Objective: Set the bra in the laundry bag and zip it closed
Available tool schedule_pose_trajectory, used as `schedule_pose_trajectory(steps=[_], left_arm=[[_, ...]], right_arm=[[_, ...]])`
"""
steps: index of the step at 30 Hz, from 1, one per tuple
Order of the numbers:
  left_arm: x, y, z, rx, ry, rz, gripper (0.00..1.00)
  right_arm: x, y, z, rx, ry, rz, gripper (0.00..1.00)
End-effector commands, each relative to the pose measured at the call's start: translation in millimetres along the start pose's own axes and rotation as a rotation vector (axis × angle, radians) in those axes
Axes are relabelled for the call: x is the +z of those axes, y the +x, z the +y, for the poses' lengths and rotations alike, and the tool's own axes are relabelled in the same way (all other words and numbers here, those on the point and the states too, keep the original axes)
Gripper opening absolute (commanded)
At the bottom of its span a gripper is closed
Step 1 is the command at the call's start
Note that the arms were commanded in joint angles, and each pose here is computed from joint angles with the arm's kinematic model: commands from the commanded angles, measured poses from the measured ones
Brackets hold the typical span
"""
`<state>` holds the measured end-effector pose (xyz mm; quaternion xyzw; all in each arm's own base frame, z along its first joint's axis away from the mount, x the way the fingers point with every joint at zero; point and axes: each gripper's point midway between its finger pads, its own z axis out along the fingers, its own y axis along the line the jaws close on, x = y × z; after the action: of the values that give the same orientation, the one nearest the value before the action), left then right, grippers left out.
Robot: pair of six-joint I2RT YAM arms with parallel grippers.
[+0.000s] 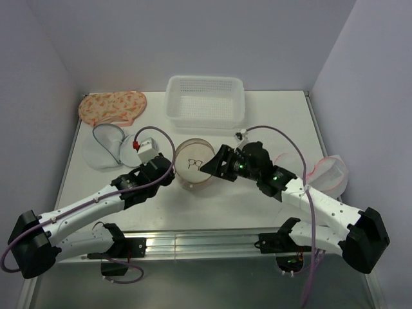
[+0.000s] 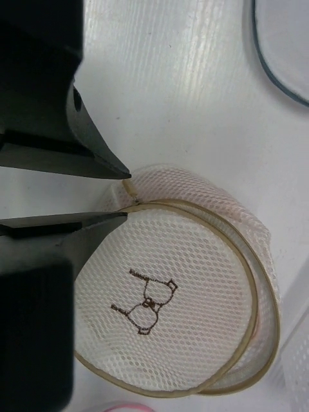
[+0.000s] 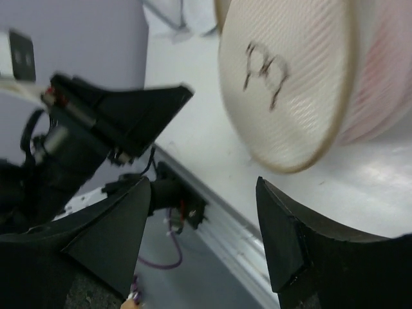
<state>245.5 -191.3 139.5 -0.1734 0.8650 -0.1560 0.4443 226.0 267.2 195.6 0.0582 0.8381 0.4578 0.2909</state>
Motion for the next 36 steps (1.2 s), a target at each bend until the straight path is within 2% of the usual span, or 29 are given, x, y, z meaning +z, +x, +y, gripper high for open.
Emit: schedule_pose_trajectory(steps=[1,2,5,11,16,23,36], left_arm=[[3,-4,-7,0.032,0.07,0.005,0.33],[4,0,-8,0.051,0.099,0.006,0.3],[7,11,-5,0.057,0.144,0.009,0.31],[20,34,9,0.051,0.166,0.01,0.27],[20,28,5,-0.001,0.243,-0.066,0.28],[17,22,-2,0.042,0.297,-0.106,0.29],[26,29,-6,0.136,0.277,-0.075,0.32]], right_arm=[[9,7,23,0.144,-0.06,-0.087,0.73],[12,25,21,0.153,-0.06,-0.061,0.72],[20,39,21,0.209,-0.069,-0.089,0.7],[32,40,12,0.253,-0.045,-0.156,0.68],[38,43,5,0.233,-0.018,-0.149,0.68],[48,51,-1,0.227,-0.001,-0.121,0.68],[51,49,2,0.218,0.002,-0.12,0.68]])
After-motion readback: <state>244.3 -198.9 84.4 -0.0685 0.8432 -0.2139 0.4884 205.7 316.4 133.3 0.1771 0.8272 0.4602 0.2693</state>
